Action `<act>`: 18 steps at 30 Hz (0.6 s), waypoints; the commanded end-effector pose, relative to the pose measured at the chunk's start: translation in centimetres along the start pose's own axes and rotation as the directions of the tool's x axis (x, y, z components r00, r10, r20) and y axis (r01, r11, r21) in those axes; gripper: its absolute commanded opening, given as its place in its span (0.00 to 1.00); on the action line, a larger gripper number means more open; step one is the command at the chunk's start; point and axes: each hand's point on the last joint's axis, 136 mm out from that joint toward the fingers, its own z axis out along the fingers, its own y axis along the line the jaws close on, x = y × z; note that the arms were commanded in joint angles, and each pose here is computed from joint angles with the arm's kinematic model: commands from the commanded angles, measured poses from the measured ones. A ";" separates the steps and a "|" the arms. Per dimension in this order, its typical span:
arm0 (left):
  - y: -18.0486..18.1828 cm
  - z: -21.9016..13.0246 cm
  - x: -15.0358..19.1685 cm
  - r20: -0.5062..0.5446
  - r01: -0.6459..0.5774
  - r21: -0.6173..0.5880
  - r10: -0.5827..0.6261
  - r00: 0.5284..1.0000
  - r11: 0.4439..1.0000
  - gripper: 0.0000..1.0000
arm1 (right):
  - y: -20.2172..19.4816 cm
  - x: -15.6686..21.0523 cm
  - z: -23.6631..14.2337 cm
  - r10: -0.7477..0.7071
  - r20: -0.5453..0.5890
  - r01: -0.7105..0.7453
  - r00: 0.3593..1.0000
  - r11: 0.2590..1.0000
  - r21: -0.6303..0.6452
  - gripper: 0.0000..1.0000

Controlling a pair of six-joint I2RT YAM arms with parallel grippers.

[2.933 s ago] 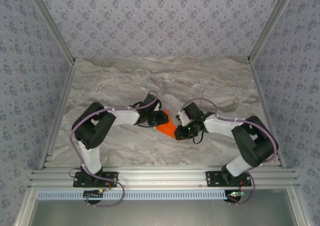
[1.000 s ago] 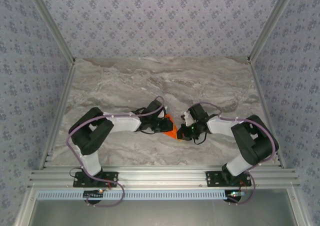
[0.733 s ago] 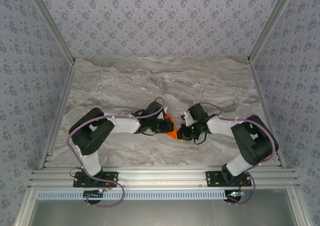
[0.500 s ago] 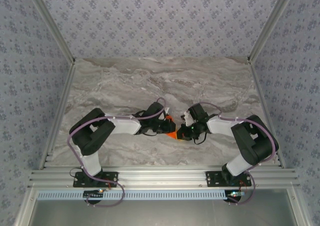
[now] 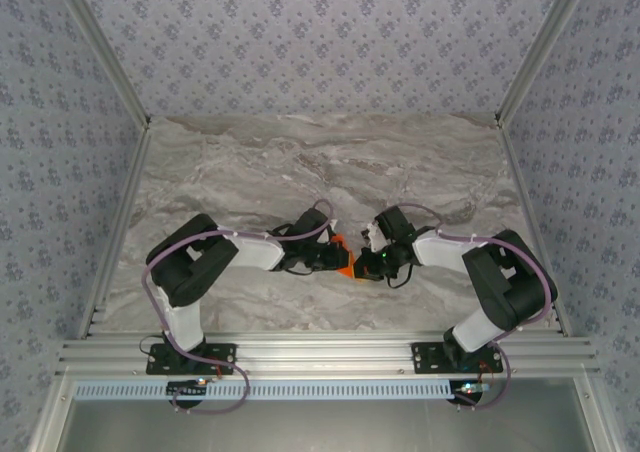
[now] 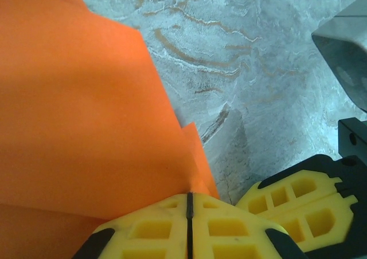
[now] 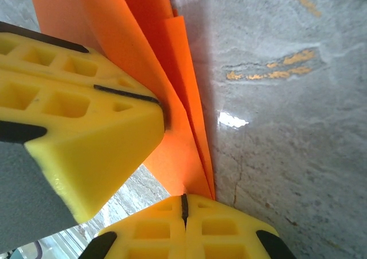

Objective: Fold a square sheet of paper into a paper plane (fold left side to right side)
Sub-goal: Fourth fold the wing at the center of the table.

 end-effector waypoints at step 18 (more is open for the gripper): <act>8.0 -2.9 -5.3 0.102 0.037 -0.171 -0.020 0.995 0.985 0.07 | -7.4 4.8 0.5 0.132 -0.111 -0.090 0.985 0.942 0.323 0.00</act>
